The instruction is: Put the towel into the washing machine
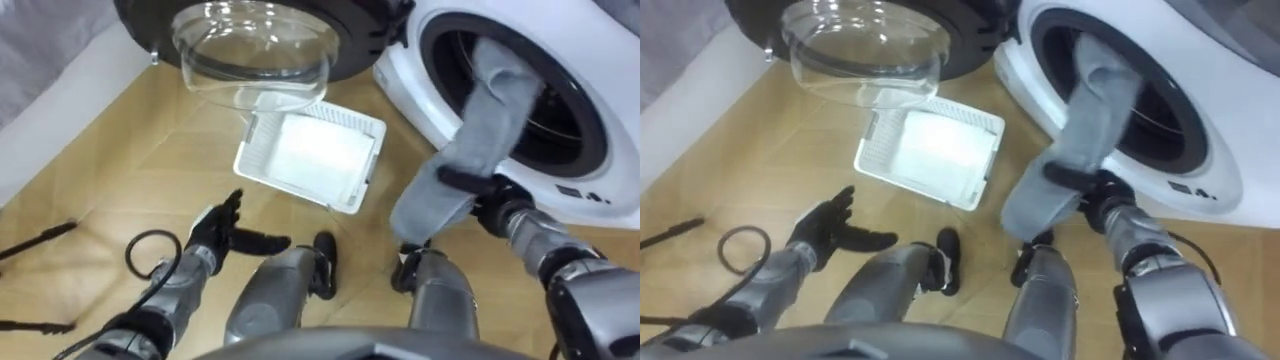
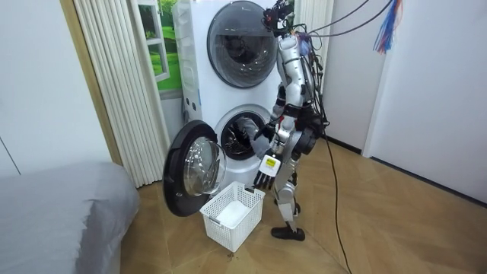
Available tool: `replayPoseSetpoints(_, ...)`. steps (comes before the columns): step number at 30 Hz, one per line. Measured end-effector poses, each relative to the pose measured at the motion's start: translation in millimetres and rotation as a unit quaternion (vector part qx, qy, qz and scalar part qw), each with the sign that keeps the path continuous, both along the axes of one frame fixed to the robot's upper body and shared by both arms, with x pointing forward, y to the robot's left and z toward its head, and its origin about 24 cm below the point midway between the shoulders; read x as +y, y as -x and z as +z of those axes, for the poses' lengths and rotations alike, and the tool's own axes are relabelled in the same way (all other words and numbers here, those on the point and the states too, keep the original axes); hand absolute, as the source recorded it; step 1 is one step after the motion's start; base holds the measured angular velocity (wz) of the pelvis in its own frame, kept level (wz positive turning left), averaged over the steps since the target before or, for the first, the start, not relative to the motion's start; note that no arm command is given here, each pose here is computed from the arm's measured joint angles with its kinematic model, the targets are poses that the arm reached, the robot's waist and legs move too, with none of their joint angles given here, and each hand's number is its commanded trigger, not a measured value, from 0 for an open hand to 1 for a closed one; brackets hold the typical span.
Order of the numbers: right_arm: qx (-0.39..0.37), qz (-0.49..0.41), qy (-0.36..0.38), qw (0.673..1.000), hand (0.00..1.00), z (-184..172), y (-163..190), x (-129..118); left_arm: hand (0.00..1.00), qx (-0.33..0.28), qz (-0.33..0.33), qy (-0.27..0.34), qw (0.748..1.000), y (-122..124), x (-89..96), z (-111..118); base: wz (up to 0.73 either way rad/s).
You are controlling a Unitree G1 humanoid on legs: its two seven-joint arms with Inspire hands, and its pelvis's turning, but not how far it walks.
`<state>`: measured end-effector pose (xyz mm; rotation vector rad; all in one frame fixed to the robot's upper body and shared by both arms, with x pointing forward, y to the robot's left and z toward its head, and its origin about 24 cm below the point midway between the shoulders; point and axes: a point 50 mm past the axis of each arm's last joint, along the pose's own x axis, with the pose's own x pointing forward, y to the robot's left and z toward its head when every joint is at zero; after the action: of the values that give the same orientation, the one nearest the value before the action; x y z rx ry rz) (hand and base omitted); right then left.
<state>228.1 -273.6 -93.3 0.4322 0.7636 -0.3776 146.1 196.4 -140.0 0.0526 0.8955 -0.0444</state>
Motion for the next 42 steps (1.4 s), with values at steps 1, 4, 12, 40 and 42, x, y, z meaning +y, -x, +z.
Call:
replayPoseSetpoints(1,-0.006,-0.011,-0.005,1.000,1.00,2.3,-2.0,-2.4,0.00,0.004,0.002,-0.001,1.000,3.2,1.1,-0.9,0.00)
replayPoseSetpoints(4,-0.041,-0.057,-0.012,0.997,1.00,19.4,-13.7,-22.1,0.00,0.002,0.022,-0.002,1.000,10.2,3.9,-1.0,0.00)
replayPoseSetpoints(12,-0.134,-0.160,-0.051,0.977,1.00,72.0,-54.4,-51.8,0.00,0.003,0.044,-0.021,0.999,13.7,11.1,0.3,-0.12)
replayPoseSetpoints(40,-0.154,-0.394,-0.299,0.855,0.00,144.9,-113.0,-41.2,0.00,0.014,0.110,-0.112,0.987,41.1,31.4,5.1,0.07)
replayPoseSetpoints(42,-0.164,-0.400,-0.298,0.851,0.00,144.6,-112.4,-43.1,0.00,0.016,0.110,-0.113,0.987,41.5,31.8,4.7,0.00)
